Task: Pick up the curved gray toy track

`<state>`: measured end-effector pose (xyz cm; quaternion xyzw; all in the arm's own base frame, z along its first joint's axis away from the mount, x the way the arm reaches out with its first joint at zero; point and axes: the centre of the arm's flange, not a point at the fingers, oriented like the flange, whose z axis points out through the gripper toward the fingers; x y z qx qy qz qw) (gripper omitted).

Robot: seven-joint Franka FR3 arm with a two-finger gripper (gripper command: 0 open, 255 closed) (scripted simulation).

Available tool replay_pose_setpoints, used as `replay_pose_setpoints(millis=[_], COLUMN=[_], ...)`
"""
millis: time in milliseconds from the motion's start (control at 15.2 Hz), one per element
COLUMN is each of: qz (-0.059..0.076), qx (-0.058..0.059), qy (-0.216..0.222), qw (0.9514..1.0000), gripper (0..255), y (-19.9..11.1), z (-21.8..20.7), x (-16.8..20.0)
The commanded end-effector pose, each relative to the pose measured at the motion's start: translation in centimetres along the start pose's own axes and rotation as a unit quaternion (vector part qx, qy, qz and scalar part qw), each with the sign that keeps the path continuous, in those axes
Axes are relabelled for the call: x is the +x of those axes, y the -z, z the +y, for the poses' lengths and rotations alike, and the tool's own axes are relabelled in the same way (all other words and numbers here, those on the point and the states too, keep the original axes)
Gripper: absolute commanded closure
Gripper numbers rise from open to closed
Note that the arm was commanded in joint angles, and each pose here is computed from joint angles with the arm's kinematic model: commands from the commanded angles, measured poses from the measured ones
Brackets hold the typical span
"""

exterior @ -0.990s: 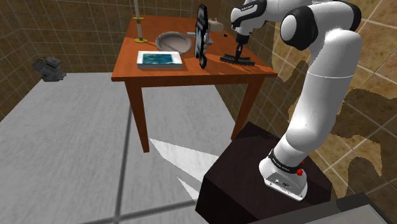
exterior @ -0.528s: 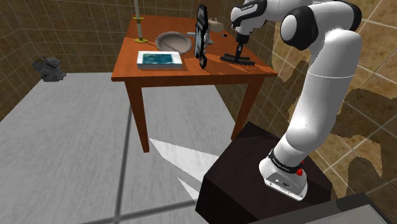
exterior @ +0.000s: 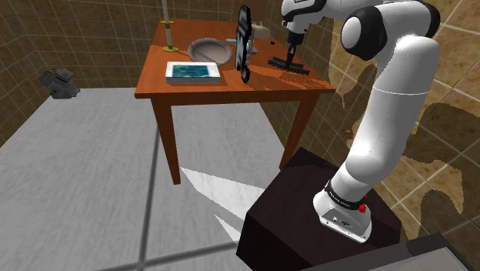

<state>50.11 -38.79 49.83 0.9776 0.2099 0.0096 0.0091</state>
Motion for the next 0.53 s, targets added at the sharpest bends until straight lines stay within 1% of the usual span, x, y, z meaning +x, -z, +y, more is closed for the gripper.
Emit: replay_pose_setpoints(millis=[0,330,462], qz=[0.000,0.000,0.000], qx=[0.000,0.000,0.000], qy=[0.000,0.000,0.000], qw=[1.0000,1.0000,1.0000], gripper=[255,255,255], y=[1.1,3.8,3.9], z=[0.0,0.1,0.1], x=[0.1,0.1,0.1])
